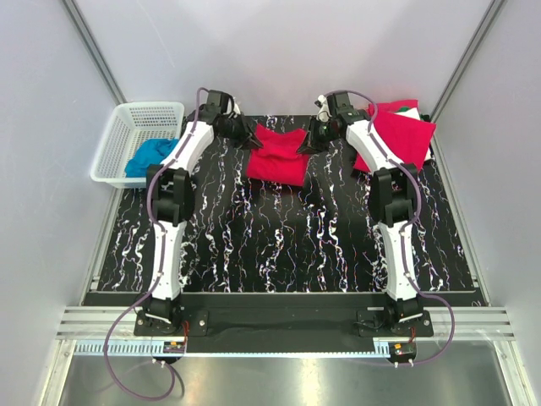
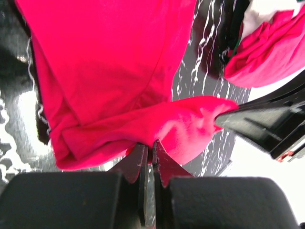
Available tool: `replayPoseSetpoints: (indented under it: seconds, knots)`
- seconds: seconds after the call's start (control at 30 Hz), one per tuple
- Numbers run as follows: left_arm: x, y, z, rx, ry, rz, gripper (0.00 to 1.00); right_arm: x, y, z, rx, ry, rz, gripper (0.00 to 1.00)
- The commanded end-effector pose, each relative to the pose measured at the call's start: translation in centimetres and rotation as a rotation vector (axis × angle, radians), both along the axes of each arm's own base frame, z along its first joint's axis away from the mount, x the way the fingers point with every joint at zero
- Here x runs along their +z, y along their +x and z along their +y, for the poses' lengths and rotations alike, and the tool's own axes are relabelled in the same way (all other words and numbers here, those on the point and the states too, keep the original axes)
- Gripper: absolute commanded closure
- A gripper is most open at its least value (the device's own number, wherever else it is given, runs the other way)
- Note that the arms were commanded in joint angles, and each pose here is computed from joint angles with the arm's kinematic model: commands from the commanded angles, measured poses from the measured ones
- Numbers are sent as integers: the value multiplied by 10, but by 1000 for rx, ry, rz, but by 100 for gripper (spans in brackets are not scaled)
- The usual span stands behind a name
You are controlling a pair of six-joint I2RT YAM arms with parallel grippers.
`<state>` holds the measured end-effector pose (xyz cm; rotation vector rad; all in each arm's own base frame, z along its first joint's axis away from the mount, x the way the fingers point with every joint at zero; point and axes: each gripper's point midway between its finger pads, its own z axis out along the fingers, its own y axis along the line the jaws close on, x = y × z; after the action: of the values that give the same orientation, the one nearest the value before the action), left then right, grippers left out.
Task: Fold and stack the t-shirts
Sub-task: Fold the tshirt
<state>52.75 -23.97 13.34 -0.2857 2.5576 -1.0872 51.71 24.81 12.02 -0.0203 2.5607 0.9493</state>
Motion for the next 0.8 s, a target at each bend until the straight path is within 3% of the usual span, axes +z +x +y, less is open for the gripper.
replayPoseSetpoints:
  seconds: [0.0, 0.17, 0.5, 0.77]
  knots:
    - [27, 29, -19, 24, -28, -121, 100, 13, 9, 6, 30, 42, -41, 100]
    - [32, 41, -33, 26, -56, -162, 100, 15, 16, 6, 29, 38, -77, 100]
    - [-1, 60, -26, 65, 18, -190, 100, 1, 49, -6, -75, -35, -155, 100]
    - [-20, 78, -27, 96, -10, -205, 100, -13, 62, -8, -117, -48, -174, 100]
